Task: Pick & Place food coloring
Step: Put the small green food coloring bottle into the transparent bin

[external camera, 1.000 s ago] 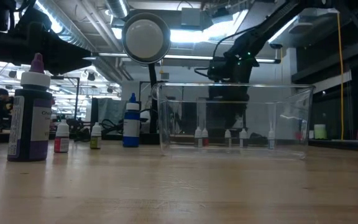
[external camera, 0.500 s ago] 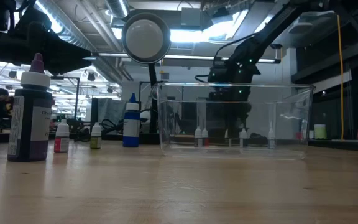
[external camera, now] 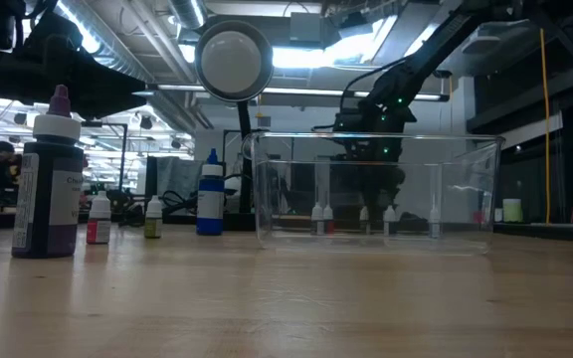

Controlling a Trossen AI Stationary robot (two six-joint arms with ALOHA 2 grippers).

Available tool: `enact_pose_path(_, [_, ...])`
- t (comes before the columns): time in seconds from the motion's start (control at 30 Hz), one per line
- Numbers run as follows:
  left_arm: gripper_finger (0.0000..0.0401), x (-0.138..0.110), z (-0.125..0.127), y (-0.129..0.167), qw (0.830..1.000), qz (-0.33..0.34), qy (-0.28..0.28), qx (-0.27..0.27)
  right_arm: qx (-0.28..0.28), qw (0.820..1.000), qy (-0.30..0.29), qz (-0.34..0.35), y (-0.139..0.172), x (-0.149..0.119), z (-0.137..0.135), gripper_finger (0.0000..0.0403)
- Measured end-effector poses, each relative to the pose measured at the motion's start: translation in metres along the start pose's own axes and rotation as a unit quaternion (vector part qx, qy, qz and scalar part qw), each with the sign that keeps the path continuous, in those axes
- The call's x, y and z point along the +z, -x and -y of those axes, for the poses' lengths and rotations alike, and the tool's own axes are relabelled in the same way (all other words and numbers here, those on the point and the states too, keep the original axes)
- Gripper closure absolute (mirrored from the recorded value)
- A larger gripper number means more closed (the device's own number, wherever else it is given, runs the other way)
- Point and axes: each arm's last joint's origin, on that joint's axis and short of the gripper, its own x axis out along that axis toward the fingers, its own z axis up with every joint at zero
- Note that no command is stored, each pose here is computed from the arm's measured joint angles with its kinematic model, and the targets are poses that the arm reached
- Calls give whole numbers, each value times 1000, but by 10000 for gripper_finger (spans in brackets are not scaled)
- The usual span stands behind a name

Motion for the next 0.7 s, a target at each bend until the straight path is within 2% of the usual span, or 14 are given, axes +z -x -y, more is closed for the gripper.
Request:
enact_pose_path(0.3, [54, 0, 0, 0, 1000, 0, 0, 0, -6, 1000, 1, 9, 4, 1, 0, 144])
enact_pose_path(0.7, [54, 0, 0, 0, 1000, 0, 0, 0, -19, 999, 2, 28, 8, 7, 3, 150])
